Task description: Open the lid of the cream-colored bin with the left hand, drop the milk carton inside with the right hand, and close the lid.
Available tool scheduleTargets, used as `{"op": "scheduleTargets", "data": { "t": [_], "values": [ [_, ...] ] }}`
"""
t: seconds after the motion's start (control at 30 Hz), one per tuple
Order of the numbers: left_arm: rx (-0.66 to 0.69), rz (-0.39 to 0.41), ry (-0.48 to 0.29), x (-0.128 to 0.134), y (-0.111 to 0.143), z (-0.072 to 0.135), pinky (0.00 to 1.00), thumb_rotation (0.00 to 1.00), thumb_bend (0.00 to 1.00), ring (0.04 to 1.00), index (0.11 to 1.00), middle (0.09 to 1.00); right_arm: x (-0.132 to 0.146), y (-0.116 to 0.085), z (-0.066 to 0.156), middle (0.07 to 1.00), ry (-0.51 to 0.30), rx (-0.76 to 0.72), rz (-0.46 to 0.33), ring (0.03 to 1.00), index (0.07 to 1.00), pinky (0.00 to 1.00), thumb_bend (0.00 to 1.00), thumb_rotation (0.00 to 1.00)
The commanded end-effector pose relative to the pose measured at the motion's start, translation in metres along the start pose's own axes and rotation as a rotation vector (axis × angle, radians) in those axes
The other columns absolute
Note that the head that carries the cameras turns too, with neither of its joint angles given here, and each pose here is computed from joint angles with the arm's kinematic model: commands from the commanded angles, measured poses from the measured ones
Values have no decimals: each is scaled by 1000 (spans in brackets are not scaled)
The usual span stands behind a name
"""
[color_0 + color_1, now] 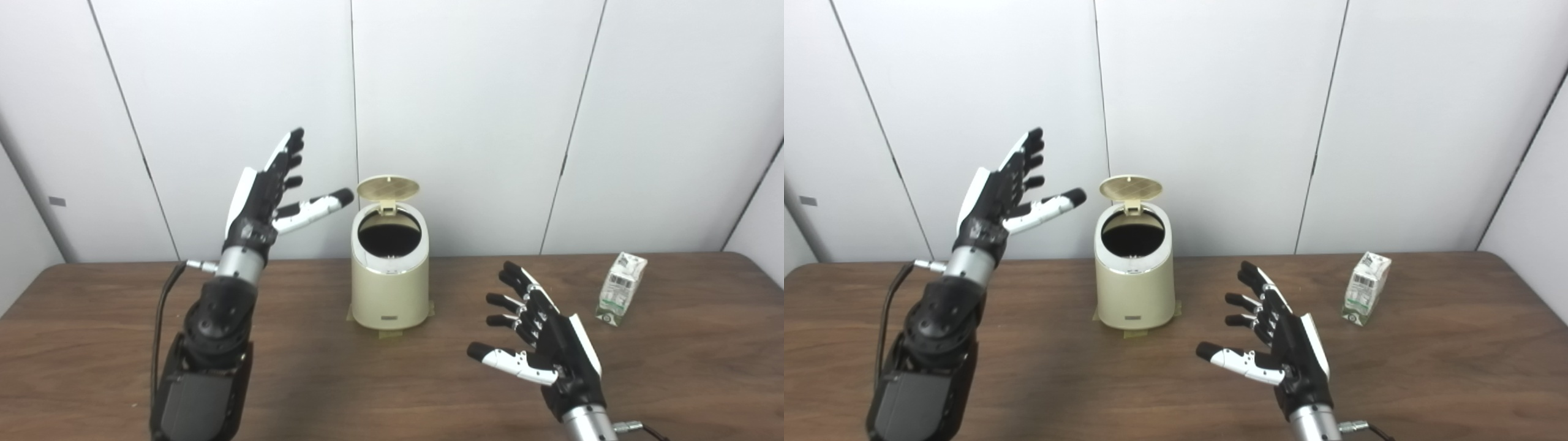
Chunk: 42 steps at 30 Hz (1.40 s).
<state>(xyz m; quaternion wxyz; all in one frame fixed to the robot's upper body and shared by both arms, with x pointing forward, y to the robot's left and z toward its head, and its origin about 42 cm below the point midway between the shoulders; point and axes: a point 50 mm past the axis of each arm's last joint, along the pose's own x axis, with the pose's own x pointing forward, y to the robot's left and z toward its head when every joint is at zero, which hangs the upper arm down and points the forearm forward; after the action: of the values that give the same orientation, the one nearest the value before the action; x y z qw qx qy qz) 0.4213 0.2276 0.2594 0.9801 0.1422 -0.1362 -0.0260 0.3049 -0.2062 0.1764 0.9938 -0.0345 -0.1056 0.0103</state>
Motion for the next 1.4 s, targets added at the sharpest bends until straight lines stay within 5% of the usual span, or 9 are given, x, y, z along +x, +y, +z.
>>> {"op": "scheduleTargets", "data": {
  "t": [0.0, 0.17, 0.3, 0.53, 0.73, 0.97, 1.2, 1.37],
  "values": [
    [-45, 4, -115, -6, 12, 22, 745, 300, 868, 843, 900, 877, 10, -1, 16, 904, -105, 7, 7, 793, 900, 678, 755, 197],
    [-109, -3, -109, -39, 17, 4, 650, 270, 825, 771, 855, 822, 12, -6, 14, 909, -105, 7, -2, 803, 900, 677, 747, 189],
    [-99, 25, -92, -64, 18, -13, 665, 300, 808, 744, 822, 792, 14, -11, 12, 910, -105, 12, -17, 803, 901, 661, 761, 190],
    [-90, 84, -66, -95, 15, -40, 498, 238, 732, 609, 737, 678, 17, -16, 10, 901, -114, 3, -27, 786, 890, 670, 778, 201],
    [-80, 66, -59, -113, 8, -60, 631, 249, 701, 705, 781, 761, 26, -36, 17, 899, -157, -40, -32, 814, 898, 678, 762, 175],
    [-83, 70, -39, -119, 12, -77, 624, 217, 656, 717, 798, 780, 45, -65, 58, 815, -249, -206, -33, 743, 842, 653, 783, 176],
    [-77, 54, -43, -118, 19, -85, 680, 196, 602, 749, 817, 802, 64, -92, 119, 788, -325, -450, -128, 743, 809, 594, 758, 77],
    [-81, 54, -29, -115, 20, -83, 641, 150, 539, 765, 824, 822, 80, -129, 145, 807, -289, -543, -195, 733, 791, 510, 761, 55]
  ]
}}
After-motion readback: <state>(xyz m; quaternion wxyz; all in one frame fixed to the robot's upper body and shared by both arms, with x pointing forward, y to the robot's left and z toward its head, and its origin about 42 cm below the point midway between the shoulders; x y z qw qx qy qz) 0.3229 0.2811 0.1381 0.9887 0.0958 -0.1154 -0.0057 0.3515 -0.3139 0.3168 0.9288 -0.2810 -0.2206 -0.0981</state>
